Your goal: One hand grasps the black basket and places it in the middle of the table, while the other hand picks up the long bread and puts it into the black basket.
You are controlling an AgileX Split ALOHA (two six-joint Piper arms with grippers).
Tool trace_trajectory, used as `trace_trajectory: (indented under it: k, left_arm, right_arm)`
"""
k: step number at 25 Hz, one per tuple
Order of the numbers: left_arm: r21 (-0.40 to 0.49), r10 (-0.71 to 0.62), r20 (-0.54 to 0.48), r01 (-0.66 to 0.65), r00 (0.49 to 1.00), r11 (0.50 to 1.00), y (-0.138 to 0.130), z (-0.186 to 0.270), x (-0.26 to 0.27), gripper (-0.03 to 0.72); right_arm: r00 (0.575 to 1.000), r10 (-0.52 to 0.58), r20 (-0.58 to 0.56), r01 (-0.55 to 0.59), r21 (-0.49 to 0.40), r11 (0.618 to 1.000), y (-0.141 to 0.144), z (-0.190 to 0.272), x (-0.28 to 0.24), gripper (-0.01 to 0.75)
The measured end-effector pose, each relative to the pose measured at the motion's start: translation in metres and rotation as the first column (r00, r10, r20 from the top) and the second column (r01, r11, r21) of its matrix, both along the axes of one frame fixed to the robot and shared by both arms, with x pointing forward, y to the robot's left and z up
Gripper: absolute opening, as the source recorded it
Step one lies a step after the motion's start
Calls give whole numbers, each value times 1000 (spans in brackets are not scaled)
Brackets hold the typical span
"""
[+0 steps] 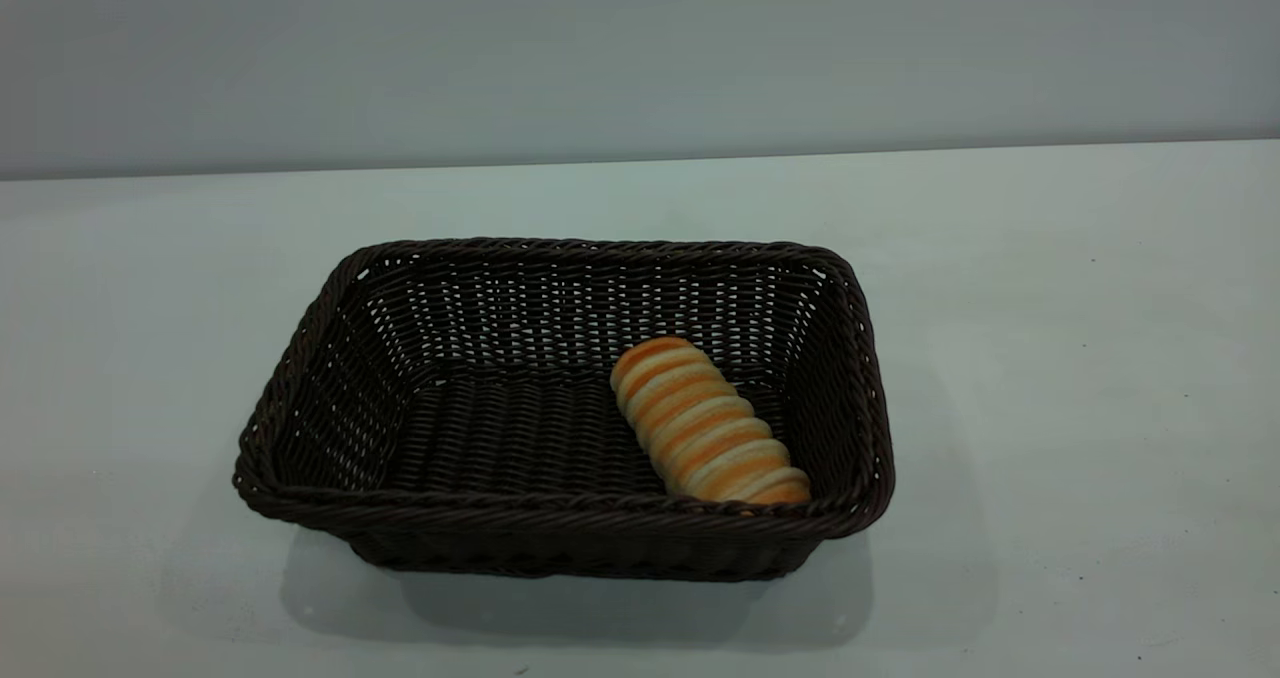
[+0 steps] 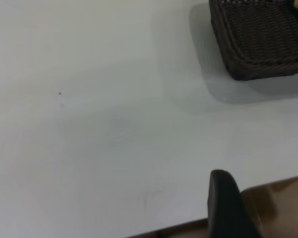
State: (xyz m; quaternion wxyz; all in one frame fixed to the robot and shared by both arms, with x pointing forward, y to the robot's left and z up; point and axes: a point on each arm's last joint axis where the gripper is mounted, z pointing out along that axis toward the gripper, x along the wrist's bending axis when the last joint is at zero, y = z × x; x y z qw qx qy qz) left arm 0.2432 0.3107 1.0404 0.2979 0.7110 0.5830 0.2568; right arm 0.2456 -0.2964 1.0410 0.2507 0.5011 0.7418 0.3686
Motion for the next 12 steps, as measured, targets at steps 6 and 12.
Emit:
trace_trajectory:
  k: [6, 12]
  left_arm:
    - [12, 5, -27, -4, 1000, 1000, 0, -5, 0, 432]
    - [7, 2, -29, -2, 1000, 1000, 0, -5, 0, 432]
  right_arm:
    - [1000, 0, -5, 0, -2, 1000, 0, -2, 0, 237]
    - [1000, 0, -5, 0, -2, 1000, 0, -2, 0, 237]
